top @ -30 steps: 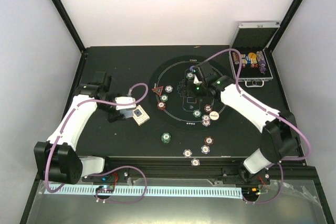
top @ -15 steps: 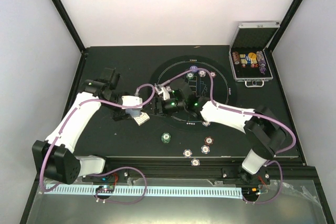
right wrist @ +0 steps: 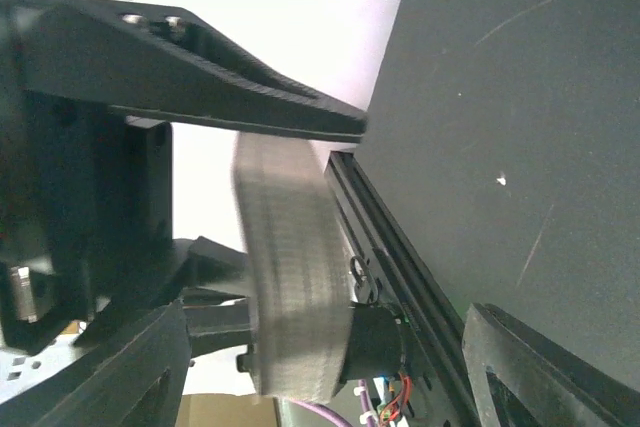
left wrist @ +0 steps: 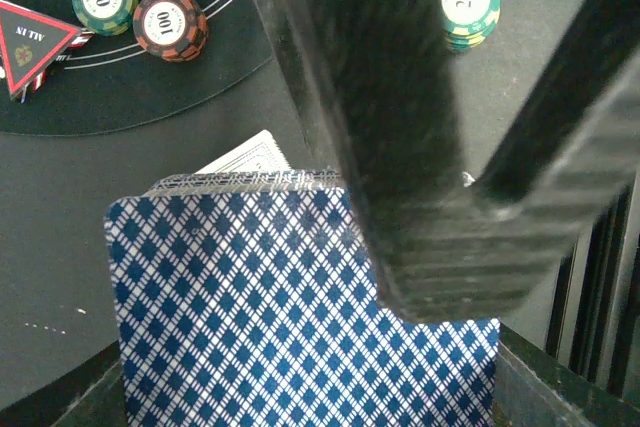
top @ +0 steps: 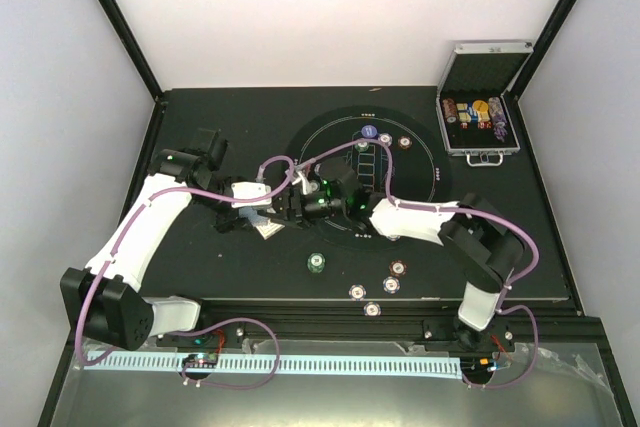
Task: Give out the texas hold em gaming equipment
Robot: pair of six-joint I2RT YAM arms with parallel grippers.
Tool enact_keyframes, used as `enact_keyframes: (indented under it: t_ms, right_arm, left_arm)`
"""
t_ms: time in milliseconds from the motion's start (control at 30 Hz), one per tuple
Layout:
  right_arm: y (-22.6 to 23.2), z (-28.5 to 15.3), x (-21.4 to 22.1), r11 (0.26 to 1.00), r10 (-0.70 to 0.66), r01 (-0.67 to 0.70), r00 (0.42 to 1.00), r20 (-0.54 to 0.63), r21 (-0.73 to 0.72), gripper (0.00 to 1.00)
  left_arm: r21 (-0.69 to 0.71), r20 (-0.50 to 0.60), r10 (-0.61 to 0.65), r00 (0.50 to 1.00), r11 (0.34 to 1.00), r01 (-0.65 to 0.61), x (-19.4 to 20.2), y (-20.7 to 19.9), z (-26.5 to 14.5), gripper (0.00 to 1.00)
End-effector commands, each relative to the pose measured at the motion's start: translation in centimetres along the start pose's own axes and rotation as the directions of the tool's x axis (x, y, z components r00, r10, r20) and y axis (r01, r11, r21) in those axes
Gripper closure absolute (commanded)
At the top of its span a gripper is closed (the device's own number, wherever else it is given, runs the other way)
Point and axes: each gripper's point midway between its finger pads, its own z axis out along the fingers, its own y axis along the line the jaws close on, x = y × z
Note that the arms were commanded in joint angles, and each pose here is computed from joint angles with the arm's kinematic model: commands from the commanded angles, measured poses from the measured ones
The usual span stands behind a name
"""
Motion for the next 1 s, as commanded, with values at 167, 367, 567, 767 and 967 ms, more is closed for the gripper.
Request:
enact_keyframes:
  t_ms: [167,367,567,767,967]
  right_arm:
    - [0.5,2.1,-0.4,0.997,0.011,-0.014,0.999,-0.036,-0.076,0.24]
    - [0.5,3.2,-0.5,0.993,0.029,-0.035,0.998,-0.054,-0.116,0.24]
    - [0.0,3.7,-0.5,0.991,0.041,-0.049,0.997,-0.066,-0.121,0.24]
    - [-2.0,4.2,-0.2,0.993,0.071,-0.079,0.994,-0.088,-0.087,0.26]
    - [-4.9,2.6,0.0,0.991,0.118,-0.121,0.991,-0.064,-0.054,0.29]
  left_arm:
    - [0.027,0.059,-0.006,0.998,1.0,0.004,-1.6,-0.5,-0.9,0.98]
    - [0.036,0.054,-0.01,0.998,0.999,0.008,-1.4,-0.7,-0.7,0.98]
    - [0.066,0.03,-0.026,0.999,0.998,0.024,-0.9,-0.7,0.1,0.98]
    - [0.065,0.019,-0.035,0.999,0.997,0.034,-0.8,-0.6,0.1,0.98]
    - [0.05,0.004,-0.042,0.999,0.998,0.042,-0.5,-0.4,0.0,0.98]
